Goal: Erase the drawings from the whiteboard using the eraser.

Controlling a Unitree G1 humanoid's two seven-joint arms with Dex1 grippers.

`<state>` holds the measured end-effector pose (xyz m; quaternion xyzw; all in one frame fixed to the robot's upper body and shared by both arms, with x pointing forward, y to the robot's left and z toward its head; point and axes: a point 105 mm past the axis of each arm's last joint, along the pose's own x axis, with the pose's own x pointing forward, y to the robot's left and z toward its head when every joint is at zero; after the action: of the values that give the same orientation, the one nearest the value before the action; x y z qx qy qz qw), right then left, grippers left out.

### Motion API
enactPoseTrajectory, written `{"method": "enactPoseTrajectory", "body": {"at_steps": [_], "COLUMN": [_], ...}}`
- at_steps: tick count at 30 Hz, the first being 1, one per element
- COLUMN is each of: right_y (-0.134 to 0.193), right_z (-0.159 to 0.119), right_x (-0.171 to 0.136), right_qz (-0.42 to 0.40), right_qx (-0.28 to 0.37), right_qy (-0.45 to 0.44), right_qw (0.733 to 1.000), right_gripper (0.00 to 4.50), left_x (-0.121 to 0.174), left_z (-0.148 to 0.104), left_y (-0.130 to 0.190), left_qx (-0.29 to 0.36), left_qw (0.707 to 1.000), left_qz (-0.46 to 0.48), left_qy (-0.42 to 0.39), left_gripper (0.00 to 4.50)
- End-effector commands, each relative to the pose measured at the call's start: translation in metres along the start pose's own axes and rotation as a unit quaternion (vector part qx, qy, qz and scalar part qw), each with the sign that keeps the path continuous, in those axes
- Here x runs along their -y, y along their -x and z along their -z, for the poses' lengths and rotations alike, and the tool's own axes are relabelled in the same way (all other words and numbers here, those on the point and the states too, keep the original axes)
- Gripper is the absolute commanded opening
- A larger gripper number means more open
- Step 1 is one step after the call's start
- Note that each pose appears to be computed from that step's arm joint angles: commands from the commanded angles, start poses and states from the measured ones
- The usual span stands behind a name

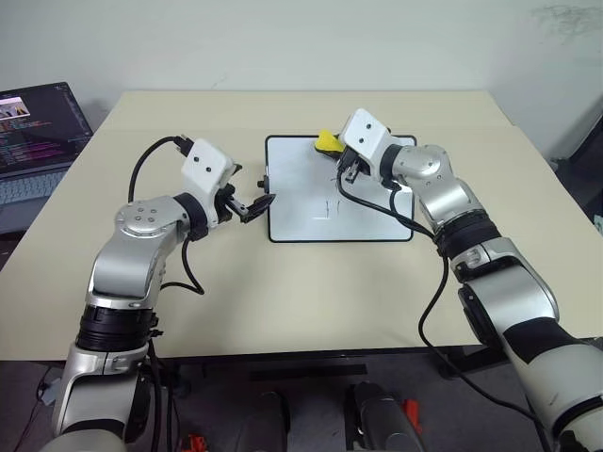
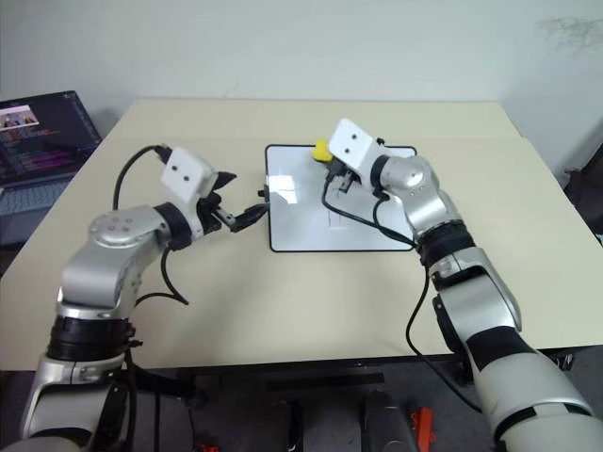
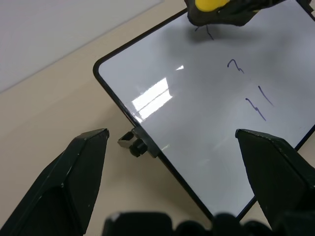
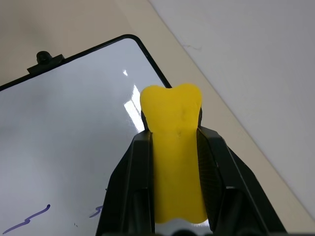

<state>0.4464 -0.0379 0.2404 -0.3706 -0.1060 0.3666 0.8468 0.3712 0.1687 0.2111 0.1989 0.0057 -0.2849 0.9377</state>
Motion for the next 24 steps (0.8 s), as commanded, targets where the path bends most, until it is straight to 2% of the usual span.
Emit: {"method": "enactPoseTrajectory", "body": {"at_steps": [1,13,24], "right_y": [-0.001,0.000,0.006], "right_z": [-0.026,-0.029,-0.007], "right_x": [0.015,0.023,0.036], "right_qz": [0.018,0.031,0.052], "right_qx": [0.033,0.025,-0.014], "right_qy": [0.033,0.068,0.087], "right_qw": [0.999,0.997,0.995], "right_gripper": [0.86,0.86,0.86], "left_x": [0.003,0.008,0.009], "left_z": [-0.018,-0.019,-0.023], "left_y": [-0.002,-0.012,-0.010], "left_qx": [0.028,0.028,0.031], "left_qw": [1.000,0.999,0.999], "left_qz": [0.003,0.009,0.010], "left_qy": [-0.014,-0.014,-0.015], "left_gripper": [4.50,4.50,4.50]}}
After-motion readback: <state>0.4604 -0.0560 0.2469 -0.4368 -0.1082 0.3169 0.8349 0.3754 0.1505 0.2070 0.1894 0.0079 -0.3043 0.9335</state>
